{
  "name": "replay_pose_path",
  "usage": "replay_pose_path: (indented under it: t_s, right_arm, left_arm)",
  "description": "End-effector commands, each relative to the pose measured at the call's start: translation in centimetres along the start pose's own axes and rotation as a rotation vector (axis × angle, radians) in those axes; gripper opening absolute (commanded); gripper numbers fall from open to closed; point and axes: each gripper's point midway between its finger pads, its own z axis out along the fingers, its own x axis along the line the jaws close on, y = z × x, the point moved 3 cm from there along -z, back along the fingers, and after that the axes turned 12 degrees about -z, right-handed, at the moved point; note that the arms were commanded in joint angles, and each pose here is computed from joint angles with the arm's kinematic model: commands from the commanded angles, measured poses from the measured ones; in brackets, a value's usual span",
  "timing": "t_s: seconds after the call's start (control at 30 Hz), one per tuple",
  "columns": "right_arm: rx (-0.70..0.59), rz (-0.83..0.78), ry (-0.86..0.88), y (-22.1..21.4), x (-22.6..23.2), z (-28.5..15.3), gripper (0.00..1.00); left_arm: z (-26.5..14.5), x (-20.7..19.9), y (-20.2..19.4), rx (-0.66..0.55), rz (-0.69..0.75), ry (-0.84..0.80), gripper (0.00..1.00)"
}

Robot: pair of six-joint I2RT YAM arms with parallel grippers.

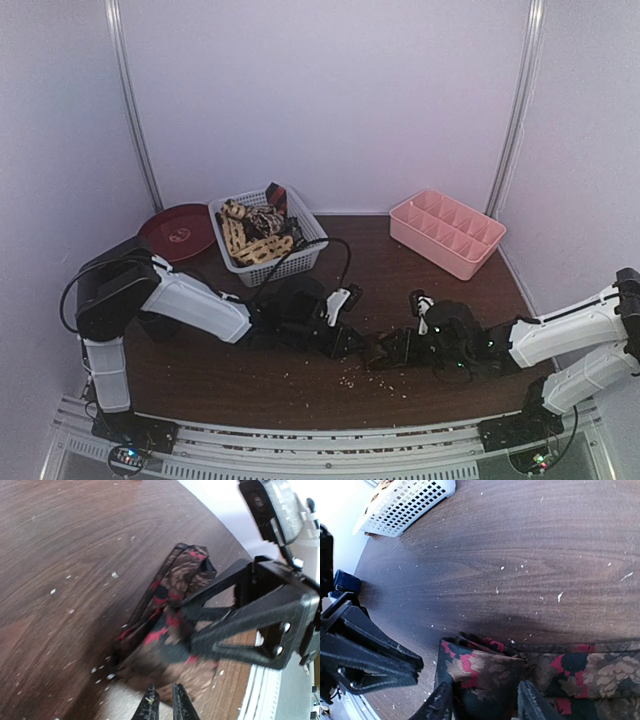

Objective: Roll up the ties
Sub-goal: Roll the tie at the center of the board.

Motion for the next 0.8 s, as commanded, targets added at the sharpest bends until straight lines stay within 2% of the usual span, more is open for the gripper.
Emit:
replay_pose_path:
  t_s: [0.0, 0.43, 0.77]
  right_arm:
    - [0.003, -0.038, -0.052, -0.7, -1.7, 0.0, 0.42]
    - [0.026, -0.003, 0.045, -1.9, -2.7, 0.5, 0.37]
    - [0.034, 0.170, 0.195, -2.9, 0.8, 2.4, 0.35]
  left_arm:
    - [-1.7, 0.9, 1.2, -0.059, -0.014, 0.039, 0.13]
    - [-2.1, 3.2, 0.0, -0.041, -0.061, 0.089, 0.12]
    - [-5.7, 6.1, -1.1, -0.067, -0.100, 0.175, 0.12]
